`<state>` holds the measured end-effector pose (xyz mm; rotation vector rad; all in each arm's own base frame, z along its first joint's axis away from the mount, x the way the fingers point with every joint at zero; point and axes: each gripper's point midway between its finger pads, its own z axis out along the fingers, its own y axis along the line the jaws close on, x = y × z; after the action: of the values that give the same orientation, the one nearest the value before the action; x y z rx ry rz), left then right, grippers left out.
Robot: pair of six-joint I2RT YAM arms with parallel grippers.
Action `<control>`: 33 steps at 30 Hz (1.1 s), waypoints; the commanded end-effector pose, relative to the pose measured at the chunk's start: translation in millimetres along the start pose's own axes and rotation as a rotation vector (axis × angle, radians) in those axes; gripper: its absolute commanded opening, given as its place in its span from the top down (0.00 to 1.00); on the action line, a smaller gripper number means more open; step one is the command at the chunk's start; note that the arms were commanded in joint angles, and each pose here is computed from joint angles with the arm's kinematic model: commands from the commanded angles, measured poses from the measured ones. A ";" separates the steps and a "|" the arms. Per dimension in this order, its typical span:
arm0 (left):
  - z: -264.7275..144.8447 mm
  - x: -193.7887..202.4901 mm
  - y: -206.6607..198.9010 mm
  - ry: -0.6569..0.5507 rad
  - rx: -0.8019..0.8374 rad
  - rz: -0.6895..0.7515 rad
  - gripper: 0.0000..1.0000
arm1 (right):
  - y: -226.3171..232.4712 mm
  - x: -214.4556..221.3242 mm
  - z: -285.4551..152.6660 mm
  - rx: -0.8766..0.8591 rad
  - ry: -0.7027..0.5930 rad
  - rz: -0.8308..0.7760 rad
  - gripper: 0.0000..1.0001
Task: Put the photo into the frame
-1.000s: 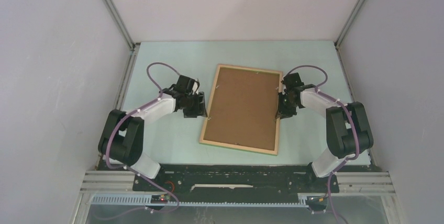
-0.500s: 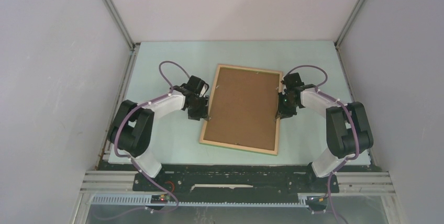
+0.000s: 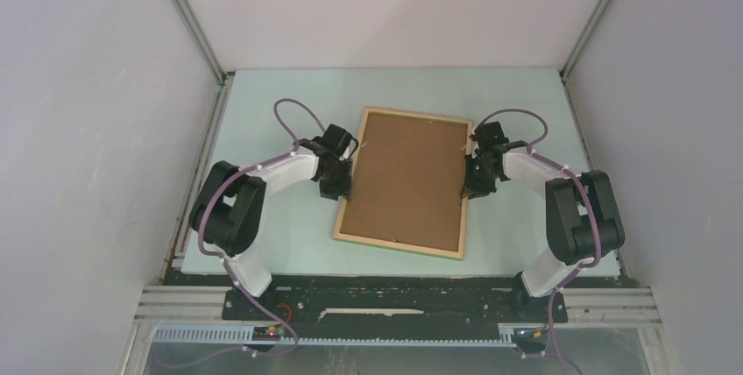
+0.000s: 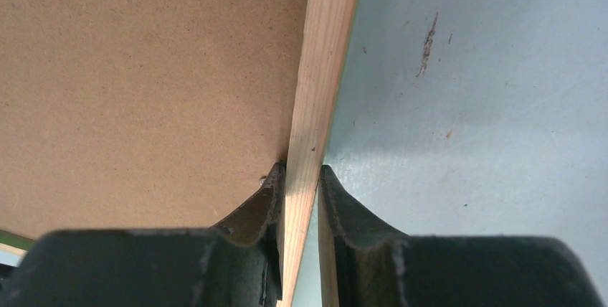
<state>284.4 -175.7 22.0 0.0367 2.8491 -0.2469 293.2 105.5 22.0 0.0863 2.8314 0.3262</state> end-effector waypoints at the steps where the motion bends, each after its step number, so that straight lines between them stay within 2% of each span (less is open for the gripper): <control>1: 5.5 -21.6 34.7 -0.088 -0.264 0.042 0.64 | 9.3 -12.5 -3.4 -0.026 -0.028 -0.055 1.00; 5: 7.9 -15.9 47.1 -0.117 -0.378 0.073 0.65 | 9.9 -11.9 -3.0 -0.023 -0.027 -0.059 1.00; 7: 6.7 -14.0 56.5 -0.147 -0.456 0.084 0.70 | 8.7 -11.5 -2.6 -0.013 -0.026 -0.060 1.00; 10: -4.2 -13.8 75.8 -0.218 -0.588 0.065 0.72 | 7.1 -11.2 -1.6 0.003 -0.032 -0.065 1.00; 14: -16.2 -17.5 87.5 -0.317 -0.631 0.015 0.74 | 6.4 -8.5 3.3 0.016 -0.023 -0.074 1.00; 17: -19.7 -23.1 65.7 -0.370 -0.488 0.004 0.70 | 7.3 -8.6 3.0 0.016 -0.025 -0.077 1.00; 22: -25.6 -13.5 21.8 -0.287 -0.213 -0.006 0.56 | 7.3 -9.4 0.3 0.017 -0.030 -0.079 1.00; 25: -30.1 -3.1 3.7 -0.246 -0.061 -0.034 0.44 | 8.4 -9.9 -1.1 0.008 -0.033 -0.076 1.00; 28: -37.3 0.5 -7.2 -0.225 0.070 -0.075 0.37 | 11.7 -11.4 -3.8 -0.008 -0.041 -0.078 1.00; 33: -33.8 -6.3 -9.5 -0.199 0.120 -0.069 0.28 | 14.2 -12.7 -6.1 -0.019 -0.049 -0.075 1.00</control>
<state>279.4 -162.2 54.7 -0.1111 2.6240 -0.2586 296.9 121.0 21.7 0.0452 2.8131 0.3552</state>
